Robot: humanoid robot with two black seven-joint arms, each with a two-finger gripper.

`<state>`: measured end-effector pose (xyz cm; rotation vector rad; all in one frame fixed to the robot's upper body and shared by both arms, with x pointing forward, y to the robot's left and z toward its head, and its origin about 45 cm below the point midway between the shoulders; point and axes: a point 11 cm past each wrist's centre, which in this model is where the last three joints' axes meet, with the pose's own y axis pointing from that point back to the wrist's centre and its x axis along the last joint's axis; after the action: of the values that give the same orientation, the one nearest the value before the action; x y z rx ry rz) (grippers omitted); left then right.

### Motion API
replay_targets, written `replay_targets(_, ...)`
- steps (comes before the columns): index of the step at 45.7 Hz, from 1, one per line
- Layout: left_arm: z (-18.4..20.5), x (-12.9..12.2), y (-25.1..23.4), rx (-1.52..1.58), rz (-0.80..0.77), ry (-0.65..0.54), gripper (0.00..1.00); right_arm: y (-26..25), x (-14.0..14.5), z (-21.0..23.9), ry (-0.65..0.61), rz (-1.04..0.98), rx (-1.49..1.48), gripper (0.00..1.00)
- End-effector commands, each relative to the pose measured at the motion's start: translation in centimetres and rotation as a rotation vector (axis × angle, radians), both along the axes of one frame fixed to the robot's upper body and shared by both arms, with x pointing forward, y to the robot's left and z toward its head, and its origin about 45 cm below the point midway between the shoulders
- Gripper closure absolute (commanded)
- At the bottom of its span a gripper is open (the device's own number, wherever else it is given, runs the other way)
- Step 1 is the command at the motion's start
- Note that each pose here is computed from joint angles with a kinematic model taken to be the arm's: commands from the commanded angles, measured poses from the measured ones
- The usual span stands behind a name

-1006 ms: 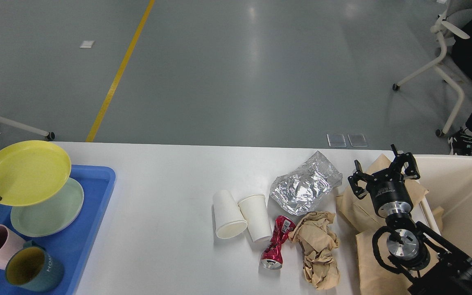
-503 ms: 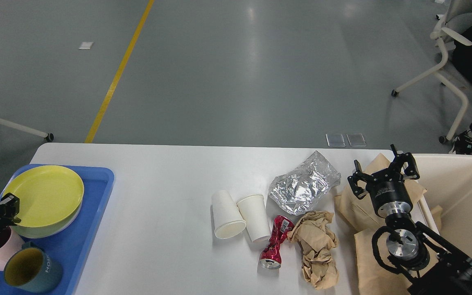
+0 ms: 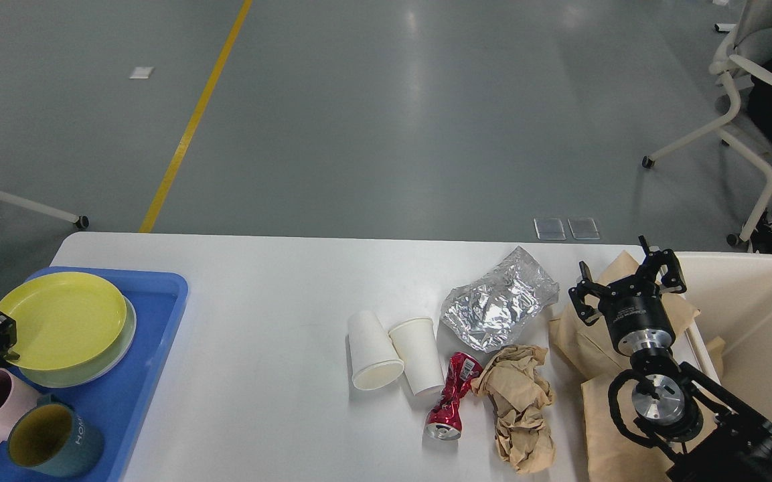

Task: Tidy desktop
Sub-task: 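Release the yellow plate and raise the left gripper above the tray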

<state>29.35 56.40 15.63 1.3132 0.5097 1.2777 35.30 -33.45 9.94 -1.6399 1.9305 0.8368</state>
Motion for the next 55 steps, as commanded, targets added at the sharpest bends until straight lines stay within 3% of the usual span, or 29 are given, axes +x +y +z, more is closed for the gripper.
replay_targets(1,1.4,0.4,0.7,0.004,0.009,-0.021,0.16,0.0,0.0,0.0,0.000,0.000,0.000,0.00)
replay_targets(11,3.4,0.6,1.6,0.021,-0.001,-0.021,0.12,0.0,0.0,0.0,0.000,0.000,0.000,0.00)
replay_targets(21,5.2,2.9,-1.9,-0.170,-0.103,-0.042,0.06,0.0,0.0,0.0,0.000,0.000,0.000,0.00)
replay_targets(29,8.0,4.7,-4.3,-0.398,-0.129,-0.177,0.04,0.0,0.0,0.0,0.000,0.000,0.000,0.00)
replay_targets(40,7.0,5.7,-6.2,-0.600,-0.070,-0.342,0.04,0.0,0.0,0.0,0.000,0.000,0.000,0.00)
replay_targets(55,6.1,8.9,-11.3,-1.002,0.097,-0.682,0.04,0.0,0.0,0.0,0.000,0.000,0.000,0.00)
